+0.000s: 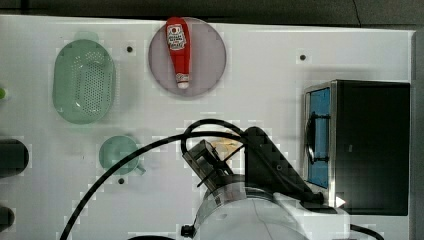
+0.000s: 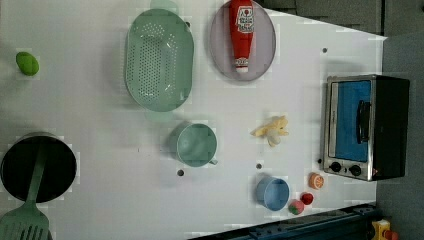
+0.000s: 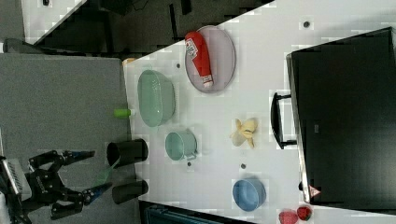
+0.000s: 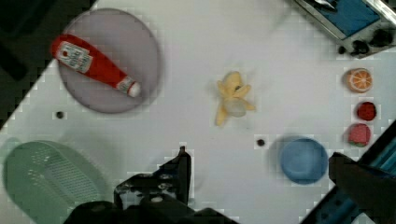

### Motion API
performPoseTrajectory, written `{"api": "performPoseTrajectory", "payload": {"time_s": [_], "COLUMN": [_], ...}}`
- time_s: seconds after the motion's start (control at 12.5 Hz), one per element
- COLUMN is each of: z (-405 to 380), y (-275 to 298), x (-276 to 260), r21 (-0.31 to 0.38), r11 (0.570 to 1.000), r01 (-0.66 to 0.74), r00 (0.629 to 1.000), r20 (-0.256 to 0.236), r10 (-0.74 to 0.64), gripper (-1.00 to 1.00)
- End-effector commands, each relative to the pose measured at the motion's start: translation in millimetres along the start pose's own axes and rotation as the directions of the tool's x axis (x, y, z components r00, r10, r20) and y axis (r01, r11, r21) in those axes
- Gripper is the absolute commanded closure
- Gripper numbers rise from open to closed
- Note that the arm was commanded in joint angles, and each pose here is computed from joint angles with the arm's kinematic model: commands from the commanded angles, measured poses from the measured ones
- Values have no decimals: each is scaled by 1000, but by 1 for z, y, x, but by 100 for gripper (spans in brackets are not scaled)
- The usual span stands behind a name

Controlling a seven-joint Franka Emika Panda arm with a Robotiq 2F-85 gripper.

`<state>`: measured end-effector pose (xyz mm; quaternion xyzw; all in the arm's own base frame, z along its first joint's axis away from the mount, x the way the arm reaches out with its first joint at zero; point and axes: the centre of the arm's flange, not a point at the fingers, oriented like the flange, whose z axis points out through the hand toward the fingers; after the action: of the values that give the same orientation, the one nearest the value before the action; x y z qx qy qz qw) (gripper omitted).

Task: Pick banana from table and place on oven.

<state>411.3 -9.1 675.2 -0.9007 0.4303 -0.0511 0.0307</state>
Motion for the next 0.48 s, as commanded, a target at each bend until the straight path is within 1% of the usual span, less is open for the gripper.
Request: {"api": "performPoseTrajectory", "payload": {"time_s": [0.08, 0.32, 0.48], "z": [91, 161, 208], "y": [-12, -23, -29], "x": [26, 36, 41], "r21": [-148, -184, -193], "r11": [989, 983, 981], "r01": [-28, -22, -19], "r00": [995, 992, 992], "r20": [86, 115, 121], "r10": [41, 43, 43], "gripper": [-100, -100, -100]}}
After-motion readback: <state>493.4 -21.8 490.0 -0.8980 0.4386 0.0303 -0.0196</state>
